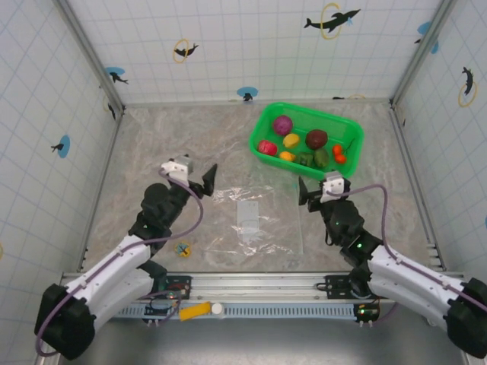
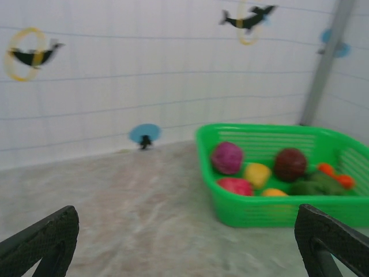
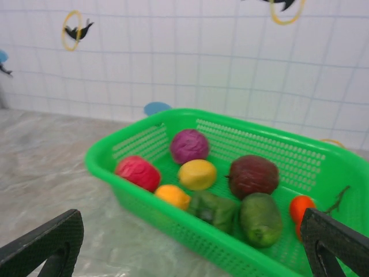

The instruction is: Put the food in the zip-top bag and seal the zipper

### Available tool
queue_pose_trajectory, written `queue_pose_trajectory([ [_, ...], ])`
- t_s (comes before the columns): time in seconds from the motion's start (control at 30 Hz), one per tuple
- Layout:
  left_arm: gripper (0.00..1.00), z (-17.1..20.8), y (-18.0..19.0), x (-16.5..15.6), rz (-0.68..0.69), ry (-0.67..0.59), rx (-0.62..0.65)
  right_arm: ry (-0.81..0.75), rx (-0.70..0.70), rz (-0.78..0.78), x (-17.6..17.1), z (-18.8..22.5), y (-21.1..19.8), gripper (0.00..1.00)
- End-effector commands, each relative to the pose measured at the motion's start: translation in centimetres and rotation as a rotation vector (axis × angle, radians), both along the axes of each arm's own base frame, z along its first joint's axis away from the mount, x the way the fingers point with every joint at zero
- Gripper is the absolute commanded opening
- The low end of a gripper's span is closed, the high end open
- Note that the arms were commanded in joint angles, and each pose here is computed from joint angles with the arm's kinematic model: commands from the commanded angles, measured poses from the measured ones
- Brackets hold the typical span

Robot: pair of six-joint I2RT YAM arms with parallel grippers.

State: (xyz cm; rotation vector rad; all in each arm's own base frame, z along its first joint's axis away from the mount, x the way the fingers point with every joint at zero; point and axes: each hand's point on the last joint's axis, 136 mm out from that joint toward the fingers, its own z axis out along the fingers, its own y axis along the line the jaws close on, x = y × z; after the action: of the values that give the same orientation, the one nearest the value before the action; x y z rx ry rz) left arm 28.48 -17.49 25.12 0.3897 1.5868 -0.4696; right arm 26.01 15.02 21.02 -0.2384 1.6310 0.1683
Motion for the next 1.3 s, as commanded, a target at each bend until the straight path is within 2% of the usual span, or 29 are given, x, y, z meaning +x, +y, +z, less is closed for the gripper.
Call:
queue_pose_trajectory([
  [0.0, 0.98, -1.7, -2.7, -2.5, -0.101, 0.207, 0.103, 0.107, -0.136, -0.187, -1.1, 0.9, -1.5, 0.99],
  [0.03, 0.98, -1.6, -2.6, -2.4, -0.066, 0.27, 0.083, 0.149, -0.135, -0.219, -1.4, 0.9, -1.8, 0.99],
  [0.07, 0.98, -1.7, -1.2, -1.8, 0.052, 0.375, 0.022, 0.22, -0.096, -0.208, -1.6, 0.3, -1.6, 0.99],
  [0.1, 0.98, -1.6, -0.4, -1.6, 0.116, 0.437, 0.012, 0.282, -0.066, -0.158, -1.7, -0.3, -1.1, 0.99],
  [0.17, 0.98, -1.5, -0.5, -1.9, 0.107, 0.48, 0.062, 0.419, -0.021, -0.004, -2.0, -3.0, 0.1, 0.99],
  [0.27, 0.98, -2.5, -1.8, -2.3, 0.049, 0.532, 0.02, 0.543, 0.027, -0.011, -1.6, -5.1, -1.1, 0.99],
  [0.33, 0.98, -3.6, -3.5, -2.9, -0.035, 0.594, -0.015, 0.581, -0.108, -0.068, -1.7, -6.4, -2.1, 0.99],
  [0.4, 0.98, -5.1, -3.7, -2.7, -0.014, 0.648, -0.025, 0.576, -0.325, -0.175, -2.0, -7.2, -3.4, 0.99],
  [0.5, 0.98, -6.3, -2.7, -1.8, 0.061, 0.679, -0.013, 0.416, -0.55, -0.323, -2.3, -5.7, -4.0, 0.99],
  [0.6, 0.98, -6.3, -2.7, -1.3, 0.07, 0.675, 0.003, 0.331, -0.664, -0.375, -2.5, -4.9, -3.4, 0.99],
  [0.67, 0.98, -6.9, -3.0, -1.2, 0.067, 0.692, 0.006, 0.36, -0.665, -0.302, -2.4, -5.5, -1.9, 0.99],
  [0.7, 0.98, -7.4, -3.0, -1.1, 0.08, 0.708, -0.003, 0.367, -0.619, -0.234, -2.3, -5.8, -0.6, 0.99],
  [0.77, 0.98, -9.0, -2.8, -0.9, 0.118, 0.754, -0.017, 0.389, -0.433, -0.108, -2.4, -6.5, 1.6, 0.99],
  [0.83, 0.98, -10.9, -2.5, -0.8, 0.165, 0.826, -0.006, 0.446, -0.148, -0.014, -2.1, -7.3, 2.2, 0.99],
  [0.9, 0.98, -12.4, -3.3, -1.3, 0.128, 0.89, -0.01, 0.523, 0.129, 0.161, -2.3, -8.2, 3.5, 0.99],
  [0.93, 0.98, -13.0, -3.8, -1.7, 0.1, 0.914, -0.025, 0.538, 0.261, 0.186, -2.1, -8.0, 3.4, 0.99],
  [0.97, 0.98, -13.6, -4.1, -2.0, 0.088, 0.933, -0.039, 0.566, 0.335, 0.215, -2.1, -8.2, 3.4, 0.99],
  [1.17, 0.98, -16.6, -5.2, -4.0, 0.0, 1.027, -0.078, 0.696, 0.524, 0.322, -2.4, -9.3, 4.0, 0.92],
  [1.27, 0.97, -17.8, -5.1, -4.6, -0.012, 1.048, -0.07, 0.797, 0.575, 0.33, -2.5, -11.1, 4.2, 0.84],
])
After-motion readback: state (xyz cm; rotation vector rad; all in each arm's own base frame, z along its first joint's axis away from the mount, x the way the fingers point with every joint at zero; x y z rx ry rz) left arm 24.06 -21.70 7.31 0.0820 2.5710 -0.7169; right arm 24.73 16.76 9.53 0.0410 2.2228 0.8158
